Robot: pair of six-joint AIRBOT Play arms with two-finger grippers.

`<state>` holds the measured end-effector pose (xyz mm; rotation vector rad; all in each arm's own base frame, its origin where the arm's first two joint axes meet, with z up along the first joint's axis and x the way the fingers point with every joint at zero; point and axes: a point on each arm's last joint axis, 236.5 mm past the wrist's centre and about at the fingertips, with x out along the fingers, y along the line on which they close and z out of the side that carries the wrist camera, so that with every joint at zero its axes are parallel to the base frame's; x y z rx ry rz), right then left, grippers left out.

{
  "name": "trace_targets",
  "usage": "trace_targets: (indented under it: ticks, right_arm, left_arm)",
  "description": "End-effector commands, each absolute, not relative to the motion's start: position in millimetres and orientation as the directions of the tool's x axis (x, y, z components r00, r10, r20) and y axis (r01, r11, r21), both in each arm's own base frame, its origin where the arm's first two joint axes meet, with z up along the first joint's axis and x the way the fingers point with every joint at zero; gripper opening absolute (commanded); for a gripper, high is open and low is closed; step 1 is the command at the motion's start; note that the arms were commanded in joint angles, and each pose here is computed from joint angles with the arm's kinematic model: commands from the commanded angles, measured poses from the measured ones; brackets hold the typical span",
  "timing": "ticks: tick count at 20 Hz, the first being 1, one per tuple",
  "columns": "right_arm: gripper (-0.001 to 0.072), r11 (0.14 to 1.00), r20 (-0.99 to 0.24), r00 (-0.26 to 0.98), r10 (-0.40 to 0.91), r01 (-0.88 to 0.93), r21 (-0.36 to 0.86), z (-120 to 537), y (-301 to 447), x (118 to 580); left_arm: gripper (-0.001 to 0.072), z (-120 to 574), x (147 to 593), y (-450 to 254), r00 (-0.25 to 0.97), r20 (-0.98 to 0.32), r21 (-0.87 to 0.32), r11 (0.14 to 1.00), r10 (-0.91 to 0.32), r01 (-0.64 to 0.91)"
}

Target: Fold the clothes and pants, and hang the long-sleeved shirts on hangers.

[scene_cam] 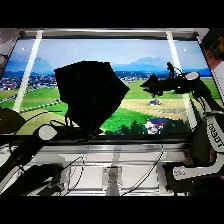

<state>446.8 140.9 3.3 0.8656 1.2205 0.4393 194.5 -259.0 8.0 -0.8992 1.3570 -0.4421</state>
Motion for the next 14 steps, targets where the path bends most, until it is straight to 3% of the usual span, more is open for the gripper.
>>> trace_targets:
  ticks: [1, 3, 7, 8, 9, 10, 14]
  right_arm:
    - [0.0352, 0.607, -0.645, 0.321, 0.693, 0.224, 0.763, -13, 154, 454]
    - [0.041, 0.587, -0.657, 0.254, 0.71, 0.302, 0.751, -38, 176, 446]
    - [0.041, 0.586, -0.652, 0.132, 0.746, 0.334, 0.738, -77, 226, 424]
    - [0.0421, 0.588, -0.654, 0.133, 0.745, 0.332, 0.738, -81, 234, 425]
    - [0.0514, 0.593, -0.658, 0.141, 0.74, 0.327, 0.736, -85, 241, 427]
    - [0.0548, 0.593, -0.661, 0.155, 0.734, 0.327, 0.735, -88, 245, 430]
    - [0.0548, 0.572, -0.678, 0.254, 0.69, 0.384, 0.725, -95, 248, 451]
  left_arm:
    - [0.0363, 14, 215, -266, 0.318, -0.608, -0.793, 0.573, -0.727, -0.207]
    - [0.0363, 14, 214, -267, 0.318, -0.608, -0.793, 0.574, -0.727, -0.205]
    - [0.0365, -1, 212, -262, 0.319, -0.627, -0.779, 0.579, -0.711, -0.24]
    - [0.0365, -6, 213, -261, 0.323, -0.632, -0.775, 0.579, -0.704, -0.253]
    - [0.0367, -12, 213, -261, 0.315, -0.643, -0.766, 0.584, -0.698, -0.268]
    - [0.037, -17, 212, -261, 0.304, -0.653, -0.757, 0.589, -0.694, -0.281]
    - [0.037, -29, 212, -263, 0.281, -0.669, -0.741, 0.585, -0.688, -0.33]
